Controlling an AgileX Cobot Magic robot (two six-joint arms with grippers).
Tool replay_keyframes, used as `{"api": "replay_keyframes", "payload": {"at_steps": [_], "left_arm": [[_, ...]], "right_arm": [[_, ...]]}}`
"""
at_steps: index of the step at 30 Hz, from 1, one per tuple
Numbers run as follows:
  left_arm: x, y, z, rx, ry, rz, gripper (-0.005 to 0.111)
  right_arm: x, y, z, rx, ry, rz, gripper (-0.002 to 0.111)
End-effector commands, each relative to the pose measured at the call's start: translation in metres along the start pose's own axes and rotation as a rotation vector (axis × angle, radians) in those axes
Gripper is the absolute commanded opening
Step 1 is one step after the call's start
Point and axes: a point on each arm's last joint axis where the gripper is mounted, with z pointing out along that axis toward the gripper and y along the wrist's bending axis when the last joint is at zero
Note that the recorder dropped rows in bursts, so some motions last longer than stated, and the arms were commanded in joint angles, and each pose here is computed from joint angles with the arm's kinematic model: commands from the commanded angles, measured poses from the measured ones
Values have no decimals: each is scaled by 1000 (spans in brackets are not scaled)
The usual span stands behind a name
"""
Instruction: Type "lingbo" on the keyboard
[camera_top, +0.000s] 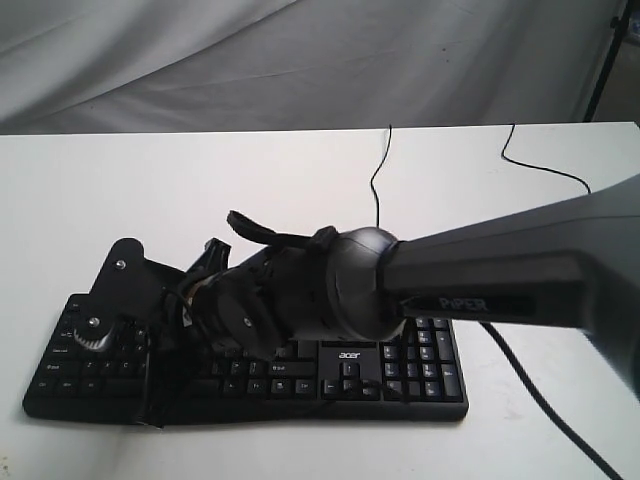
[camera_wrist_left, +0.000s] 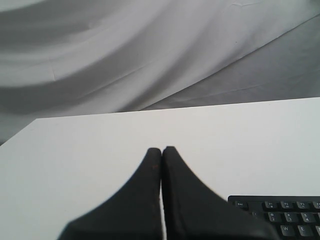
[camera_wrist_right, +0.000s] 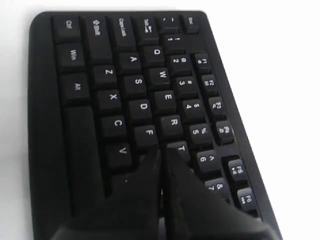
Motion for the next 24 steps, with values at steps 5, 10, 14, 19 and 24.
{"api": "replay_keyframes", "payload": {"at_steps": [5,10,14,19,24], "left_arm": [[1,0,1,4,3,-3,1],[1,0,1,4,3,-3,1],[1,0,1,4,3,-3,1],[1,0,1,4,3,-3,1],[1,0,1,4,3,-3,1]], "right_arm": [[-2,8,-4,6,-30,-1,0],[3,11,5,7,-27,0,0],[5,14,8,3,-23,-1,0],[5,14,8,3,-23,-1,0],[5,14,8,3,-23,-1,0]]}}
